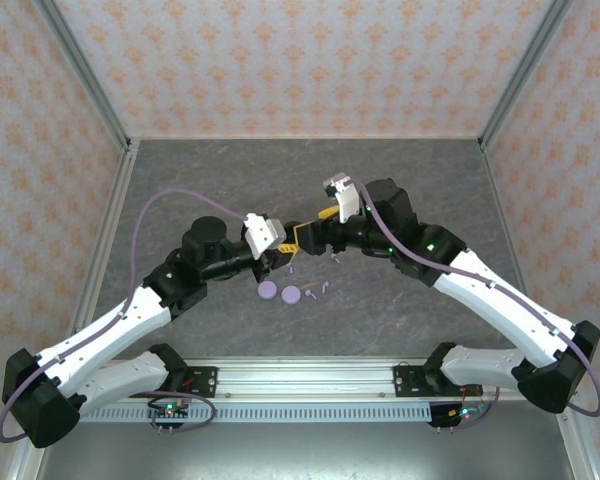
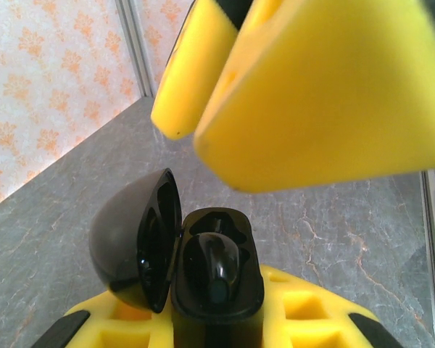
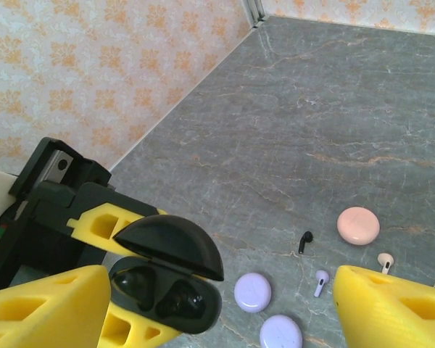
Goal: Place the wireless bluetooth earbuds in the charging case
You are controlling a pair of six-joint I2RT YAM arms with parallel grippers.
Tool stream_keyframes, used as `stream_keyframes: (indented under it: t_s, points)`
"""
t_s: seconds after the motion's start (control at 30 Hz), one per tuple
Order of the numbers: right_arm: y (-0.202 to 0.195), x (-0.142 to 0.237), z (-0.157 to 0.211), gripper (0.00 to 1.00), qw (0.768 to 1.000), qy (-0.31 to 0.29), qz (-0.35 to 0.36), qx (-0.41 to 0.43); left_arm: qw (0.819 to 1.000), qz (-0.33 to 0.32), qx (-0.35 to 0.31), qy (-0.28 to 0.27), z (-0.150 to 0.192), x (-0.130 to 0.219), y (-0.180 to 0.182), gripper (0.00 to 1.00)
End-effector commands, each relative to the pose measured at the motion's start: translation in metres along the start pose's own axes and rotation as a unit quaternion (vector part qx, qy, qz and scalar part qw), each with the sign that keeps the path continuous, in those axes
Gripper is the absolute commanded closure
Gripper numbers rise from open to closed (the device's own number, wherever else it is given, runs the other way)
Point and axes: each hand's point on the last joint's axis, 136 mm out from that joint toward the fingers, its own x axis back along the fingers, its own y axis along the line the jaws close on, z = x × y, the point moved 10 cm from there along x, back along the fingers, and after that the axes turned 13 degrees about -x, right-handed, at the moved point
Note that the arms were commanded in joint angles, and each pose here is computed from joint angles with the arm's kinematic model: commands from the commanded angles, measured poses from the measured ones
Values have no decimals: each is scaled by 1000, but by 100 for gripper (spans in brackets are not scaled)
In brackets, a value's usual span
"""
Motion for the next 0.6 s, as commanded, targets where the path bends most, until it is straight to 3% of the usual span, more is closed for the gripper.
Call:
stream_keyframes:
  t_s: [0.0, 0.27, 0.47, 0.57]
  points:
    - [-2, 6, 1, 19, 1000, -4, 11, 7, 1000, -13, -9, -19, -15, 2, 5, 100]
    - [-1, 12, -6, 18, 1000, -27, 15, -4, 1000, -15, -1, -23, -16, 2, 5, 100]
    - [-30, 19, -15, 16, 992, -65, 58, -90, 999, -20, 21, -20, -12, 7, 2, 100]
    - [-51, 11, -14, 19, 985, -61, 86, -137, 999, -19, 27, -23, -10, 12, -1, 100]
